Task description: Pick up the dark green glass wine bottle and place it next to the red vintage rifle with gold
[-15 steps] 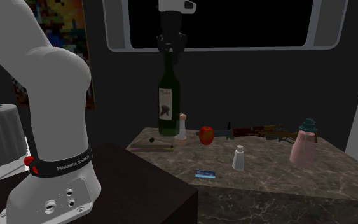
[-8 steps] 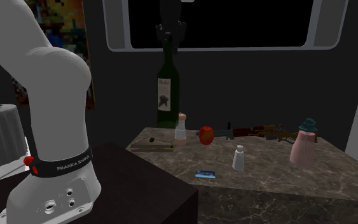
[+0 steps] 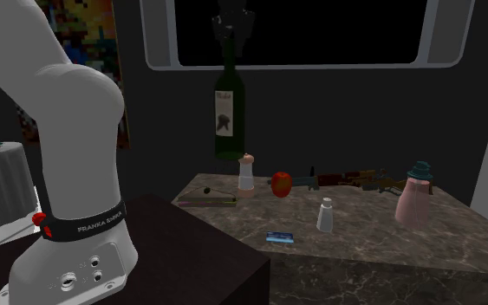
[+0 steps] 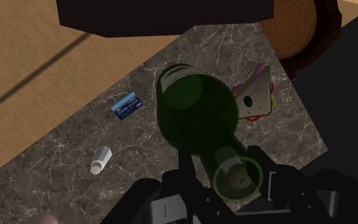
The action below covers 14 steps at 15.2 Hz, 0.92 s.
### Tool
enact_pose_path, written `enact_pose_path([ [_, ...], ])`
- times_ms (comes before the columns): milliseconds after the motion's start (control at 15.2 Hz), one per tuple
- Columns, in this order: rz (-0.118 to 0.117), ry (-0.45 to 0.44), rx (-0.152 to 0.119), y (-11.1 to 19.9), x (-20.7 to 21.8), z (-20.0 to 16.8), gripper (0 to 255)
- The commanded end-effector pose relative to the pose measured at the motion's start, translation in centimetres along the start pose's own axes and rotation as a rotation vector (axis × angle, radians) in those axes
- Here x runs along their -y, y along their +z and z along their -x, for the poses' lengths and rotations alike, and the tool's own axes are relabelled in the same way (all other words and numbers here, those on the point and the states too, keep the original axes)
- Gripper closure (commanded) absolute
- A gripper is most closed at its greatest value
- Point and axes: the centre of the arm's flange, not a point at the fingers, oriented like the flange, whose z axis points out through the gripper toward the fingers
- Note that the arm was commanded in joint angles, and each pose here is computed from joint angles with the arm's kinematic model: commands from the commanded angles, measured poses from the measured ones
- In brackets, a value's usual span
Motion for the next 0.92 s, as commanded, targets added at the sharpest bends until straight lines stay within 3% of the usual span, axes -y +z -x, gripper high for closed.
enact_pose_path([
  [0,0.000,0.000,0.000,-1.1,0.0,0.0,255],
  [858,0.000,0.000,0.000,-7.9,0.4,-0.2,255],
])
